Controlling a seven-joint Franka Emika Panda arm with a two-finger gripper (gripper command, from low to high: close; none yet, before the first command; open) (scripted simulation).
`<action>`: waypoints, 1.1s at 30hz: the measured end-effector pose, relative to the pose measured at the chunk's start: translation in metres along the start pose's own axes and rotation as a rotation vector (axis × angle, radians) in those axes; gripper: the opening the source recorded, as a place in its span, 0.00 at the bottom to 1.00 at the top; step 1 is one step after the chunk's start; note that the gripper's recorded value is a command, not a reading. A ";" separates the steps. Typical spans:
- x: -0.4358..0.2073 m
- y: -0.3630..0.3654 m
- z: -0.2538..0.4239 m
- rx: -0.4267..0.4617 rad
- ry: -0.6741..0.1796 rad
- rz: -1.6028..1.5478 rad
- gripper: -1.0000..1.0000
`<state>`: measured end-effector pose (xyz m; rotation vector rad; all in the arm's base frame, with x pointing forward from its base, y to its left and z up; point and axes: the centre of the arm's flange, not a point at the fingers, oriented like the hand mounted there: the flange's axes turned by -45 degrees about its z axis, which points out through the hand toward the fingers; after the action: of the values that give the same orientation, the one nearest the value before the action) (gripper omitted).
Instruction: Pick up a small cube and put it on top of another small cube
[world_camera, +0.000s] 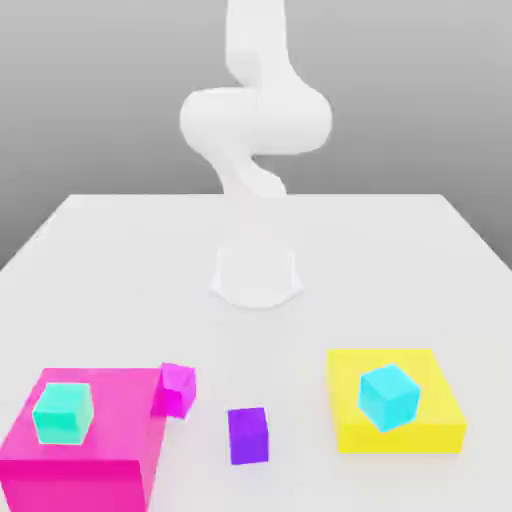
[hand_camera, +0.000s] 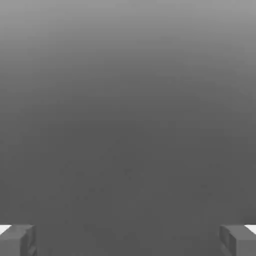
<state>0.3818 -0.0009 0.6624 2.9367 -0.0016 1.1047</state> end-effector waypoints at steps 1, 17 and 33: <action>-0.004 0.000 0.026 -0.002 -0.036 -0.007 0.50; -0.200 0.007 0.319 0.023 -0.554 -0.098 0.50; -0.334 0.008 0.410 0.049 -0.719 -0.122 0.00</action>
<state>0.4007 -0.0102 0.1334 3.1352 0.1978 -0.0003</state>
